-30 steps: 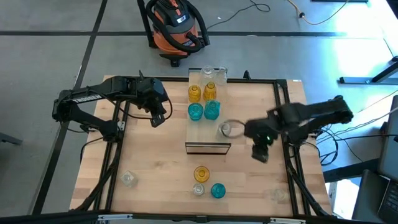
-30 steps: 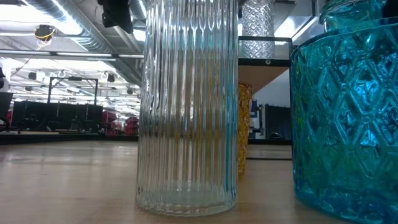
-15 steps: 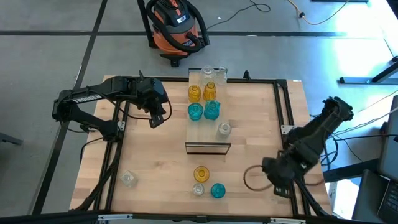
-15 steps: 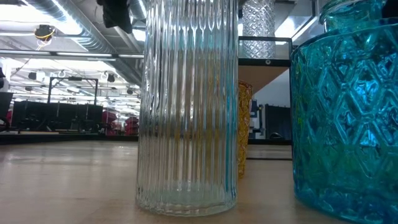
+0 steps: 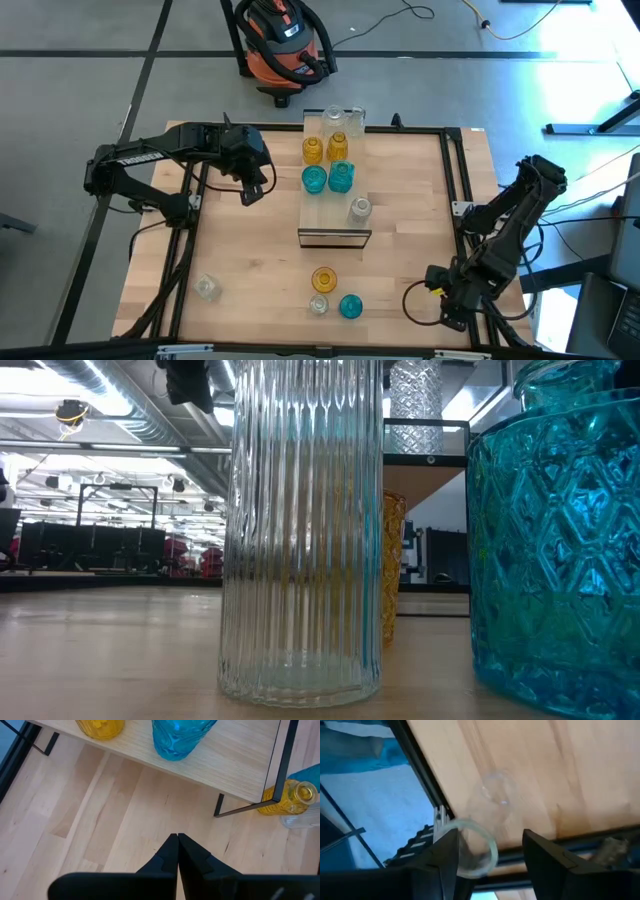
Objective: Sort vases onto shelf
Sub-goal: Put the transparent vase on the shelf aligned with the other transparent vases
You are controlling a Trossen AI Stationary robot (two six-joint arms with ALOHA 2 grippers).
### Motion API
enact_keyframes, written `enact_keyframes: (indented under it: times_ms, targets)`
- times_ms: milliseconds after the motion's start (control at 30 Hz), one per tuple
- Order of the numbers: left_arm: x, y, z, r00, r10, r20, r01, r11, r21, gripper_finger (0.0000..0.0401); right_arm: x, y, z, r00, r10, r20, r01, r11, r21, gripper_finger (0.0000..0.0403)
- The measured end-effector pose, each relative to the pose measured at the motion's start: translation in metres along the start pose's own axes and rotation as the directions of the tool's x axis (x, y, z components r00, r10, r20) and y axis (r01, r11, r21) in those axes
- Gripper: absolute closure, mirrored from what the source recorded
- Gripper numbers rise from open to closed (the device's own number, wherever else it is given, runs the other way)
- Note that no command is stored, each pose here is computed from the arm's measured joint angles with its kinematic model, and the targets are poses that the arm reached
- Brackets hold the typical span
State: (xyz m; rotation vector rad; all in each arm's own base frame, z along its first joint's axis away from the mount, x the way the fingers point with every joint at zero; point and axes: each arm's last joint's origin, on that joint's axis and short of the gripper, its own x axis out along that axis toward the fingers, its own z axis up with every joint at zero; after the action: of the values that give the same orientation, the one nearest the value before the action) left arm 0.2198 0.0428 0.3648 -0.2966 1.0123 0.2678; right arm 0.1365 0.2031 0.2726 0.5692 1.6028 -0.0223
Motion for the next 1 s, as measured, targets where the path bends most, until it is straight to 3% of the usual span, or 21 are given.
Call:
enact_keyframes:
  times_ms: [100,167,333,533,800,1000]
  targets:
    - [0.0,0.0,0.0,1.0,-0.001,0.0,0.001,1.0,0.0,0.0401,0.012,-0.001,0.001,0.999,0.04,-0.025,-0.04,0.999,-0.005,0.0231]
    - [0.0,0.0,0.0,1.0,-0.003,-0.001,0.003,1.0,-0.001,0.0401,0.019,-0.003,0.001,0.997,0.045,-0.066,-0.045,0.999,0.0,0.0259]
    - [0.0,0.0,0.0,1.0,-0.005,-0.002,0.005,1.0,-0.019,0.0401,0.018,-0.005,0.0,0.994,0.05,-0.097,-0.052,0.998,-0.022,0.0386]
    - [0.0,0.0,0.0,1.0,-0.007,-0.002,0.007,1.0,-0.019,0.0401,-0.014,-0.004,0.005,0.994,0.009,-0.109,-0.016,0.998,-0.068,0.04]
    - [0.0,0.0,0.001,1.0,-0.009,0.013,0.009,1.0,-0.01,0.0401,-0.108,-0.015,0.02,0.995,-0.092,0.044,0.096,0.992,-0.088,0.0402]
    - [0.0,0.0,0.002,1.0,0.0,0.022,0.001,1.0,-0.002,0.0401,-0.121,-0.014,0.025,0.995,-0.03,0.093,0.039,0.994,-0.1,0.04]
